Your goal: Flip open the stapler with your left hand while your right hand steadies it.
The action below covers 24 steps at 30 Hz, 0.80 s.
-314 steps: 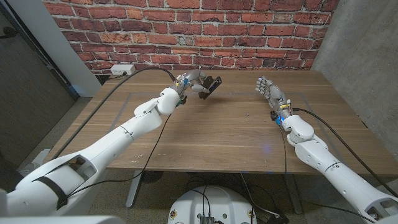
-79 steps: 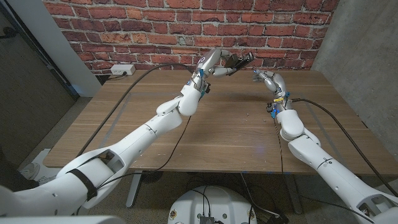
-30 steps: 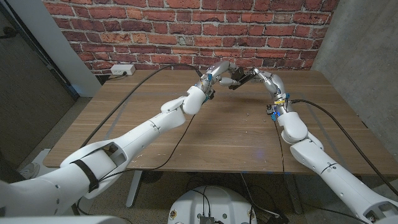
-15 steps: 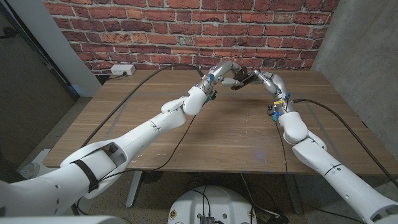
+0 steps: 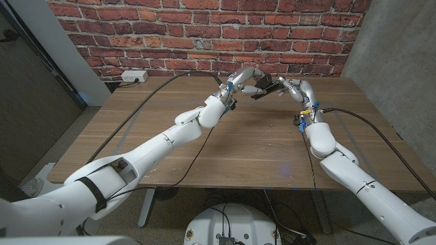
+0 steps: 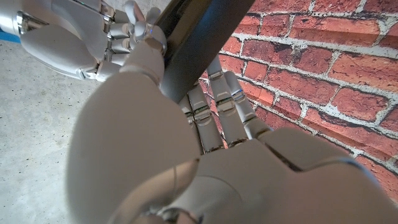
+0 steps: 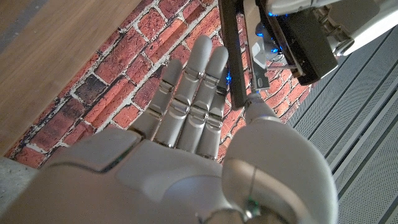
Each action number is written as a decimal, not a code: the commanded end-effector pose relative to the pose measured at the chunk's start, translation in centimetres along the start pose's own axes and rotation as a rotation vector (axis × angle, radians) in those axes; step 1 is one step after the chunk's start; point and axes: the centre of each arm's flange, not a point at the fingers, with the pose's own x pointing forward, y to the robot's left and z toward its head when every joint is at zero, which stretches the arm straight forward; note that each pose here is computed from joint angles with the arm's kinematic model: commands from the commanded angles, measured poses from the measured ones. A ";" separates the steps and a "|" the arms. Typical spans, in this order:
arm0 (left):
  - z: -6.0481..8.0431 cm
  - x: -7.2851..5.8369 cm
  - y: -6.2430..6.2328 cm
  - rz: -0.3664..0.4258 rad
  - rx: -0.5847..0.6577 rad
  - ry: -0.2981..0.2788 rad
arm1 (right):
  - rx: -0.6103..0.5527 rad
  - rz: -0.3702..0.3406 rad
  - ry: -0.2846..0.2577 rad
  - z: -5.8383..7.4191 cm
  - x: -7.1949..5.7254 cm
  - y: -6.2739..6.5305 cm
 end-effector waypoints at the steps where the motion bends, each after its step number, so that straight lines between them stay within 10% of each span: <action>1: 0.4 -0.6 0.6 0.072 0.026 -0.025 | -0.016 -0.043 -0.012 0.5 -0.6 -0.2; 12: 1.1 -2.2 1.2 0.339 0.083 -0.088 | 0.039 -0.038 -0.013 0.2 -0.9 -0.4; 24: 1.9 -2.9 1.8 0.422 0.022 -0.132 | 0.107 -0.037 0.006 -0.5 -0.8 -0.5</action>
